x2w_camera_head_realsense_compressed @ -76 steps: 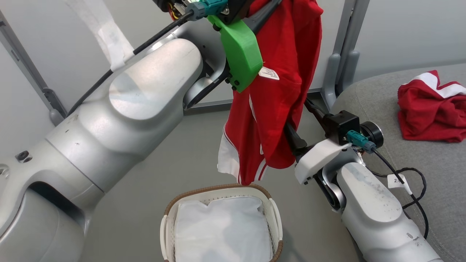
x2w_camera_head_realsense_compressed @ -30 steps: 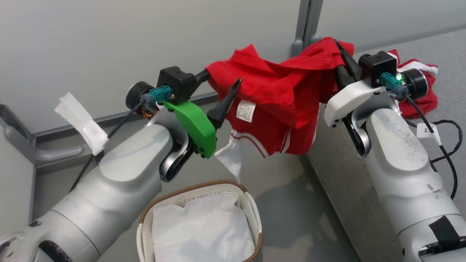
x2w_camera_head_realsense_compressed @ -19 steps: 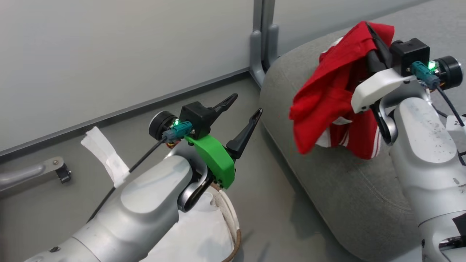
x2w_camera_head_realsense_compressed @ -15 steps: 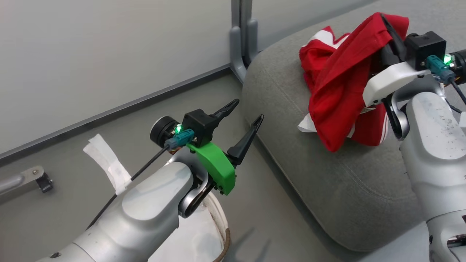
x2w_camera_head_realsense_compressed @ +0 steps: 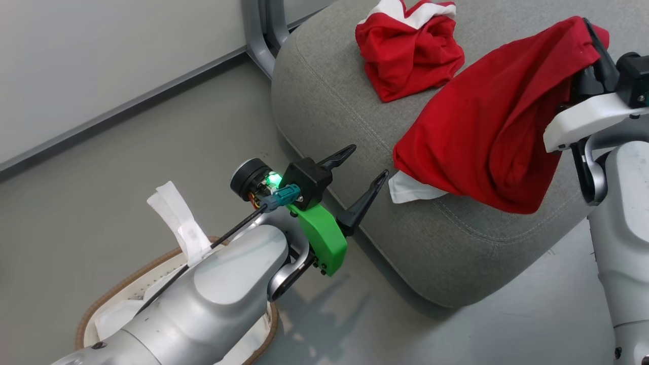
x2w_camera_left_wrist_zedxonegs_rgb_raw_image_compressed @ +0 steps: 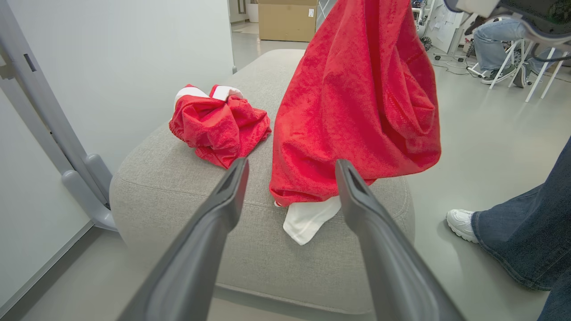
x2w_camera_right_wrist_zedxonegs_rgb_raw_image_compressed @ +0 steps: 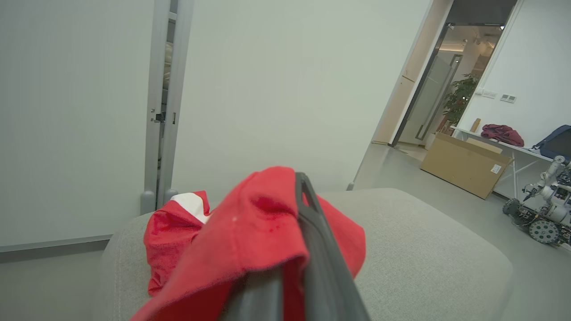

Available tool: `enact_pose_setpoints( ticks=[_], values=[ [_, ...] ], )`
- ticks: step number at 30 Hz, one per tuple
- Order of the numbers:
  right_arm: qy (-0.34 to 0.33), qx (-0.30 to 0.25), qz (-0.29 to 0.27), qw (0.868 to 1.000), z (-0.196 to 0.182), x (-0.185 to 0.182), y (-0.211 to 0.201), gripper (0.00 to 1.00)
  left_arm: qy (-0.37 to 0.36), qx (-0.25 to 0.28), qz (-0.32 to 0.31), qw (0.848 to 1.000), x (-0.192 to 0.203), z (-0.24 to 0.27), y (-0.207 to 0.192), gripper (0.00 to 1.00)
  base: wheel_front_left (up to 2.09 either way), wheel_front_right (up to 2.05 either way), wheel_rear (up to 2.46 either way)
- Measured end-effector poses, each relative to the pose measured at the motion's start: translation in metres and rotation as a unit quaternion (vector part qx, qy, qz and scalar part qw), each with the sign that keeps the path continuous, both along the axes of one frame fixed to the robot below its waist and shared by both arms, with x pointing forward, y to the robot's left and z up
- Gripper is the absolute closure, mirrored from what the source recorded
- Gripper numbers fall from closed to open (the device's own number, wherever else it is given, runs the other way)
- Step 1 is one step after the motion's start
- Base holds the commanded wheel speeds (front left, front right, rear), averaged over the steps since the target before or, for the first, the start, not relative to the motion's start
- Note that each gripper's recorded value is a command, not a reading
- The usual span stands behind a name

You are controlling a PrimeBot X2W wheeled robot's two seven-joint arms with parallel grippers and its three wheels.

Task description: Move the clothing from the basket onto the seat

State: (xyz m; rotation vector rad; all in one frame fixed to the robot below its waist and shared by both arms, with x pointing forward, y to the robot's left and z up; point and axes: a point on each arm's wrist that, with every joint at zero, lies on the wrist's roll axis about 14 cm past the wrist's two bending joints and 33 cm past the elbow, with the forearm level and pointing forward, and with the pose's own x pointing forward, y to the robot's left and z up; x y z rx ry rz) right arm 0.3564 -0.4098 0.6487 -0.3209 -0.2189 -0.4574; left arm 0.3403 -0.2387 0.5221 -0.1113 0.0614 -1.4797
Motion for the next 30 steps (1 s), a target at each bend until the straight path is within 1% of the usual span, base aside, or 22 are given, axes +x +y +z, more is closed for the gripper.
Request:
enact_pose_setpoints(
  ticks=[2,6,12,14,17,21,23,25,27,29,30],
  values=[
    [0.018,0.0,0.004,1.0,-0.009,0.005,0.004,1.0,0.01,-0.004,-0.008,1.0,-0.001,-0.003,-0.004,0.0,0.0,0.0,0.0],
    [0.047,-0.01,0.023,0.999,-0.016,0.024,0.016,1.0,0.024,-0.004,0.001,1.0,0.011,-0.012,-0.004,0.0,0.0,0.0,0.0],
    [0.063,-0.047,0.053,0.995,0.01,0.065,0.027,1.0,0.028,-0.005,0.048,0.998,0.044,-0.021,0.007,0.0,0.0,0.0,0.0],
    [0.062,-0.061,0.047,0.995,0.025,0.073,0.018,1.0,0.03,-0.009,0.054,0.998,0.048,-0.022,0.01,0.0,0.0,0.0,0.0],
    [0.048,-0.084,0.03,0.995,0.061,0.085,0.0,1.0,0.021,-0.015,0.067,0.997,0.058,-0.019,0.017,0.0,0.0,0.0,0.0],
    [0.035,-0.112,0.018,0.993,0.099,0.108,-0.009,1.0,0.012,-0.016,0.086,0.996,0.077,-0.02,0.028,0.0,0.0,0.0,0.0],
    [0.019,-0.099,0.008,0.995,0.115,0.12,-0.018,1.0,0.014,-0.015,0.097,0.995,0.086,-0.025,0.035,0.0,0.0,0.0,0.0],
    [0.009,-0.091,-0.003,0.996,0.126,0.13,-0.026,1.0,0.017,-0.016,0.103,0.994,0.093,-0.028,0.041,0.0,0.0,0.0,0.0],
    [0.009,-0.095,-0.014,0.995,0.131,0.142,-0.033,1.0,0.017,-0.02,0.109,0.994,0.1,-0.03,0.046,0.0,0.0,0.0,0.0],
    [0.015,-0.094,-0.02,0.995,0.125,0.153,-0.038,1.0,0.019,-0.021,0.115,0.993,0.107,-0.034,0.051,0.0,0.0,0.0,0.0],
    [0.024,-0.093,-0.024,0.995,0.115,0.16,-0.041,1.0,0.022,-0.021,0.117,0.993,0.109,-0.037,0.053,0.0,0.0,0.0,0.0]
  ],
)
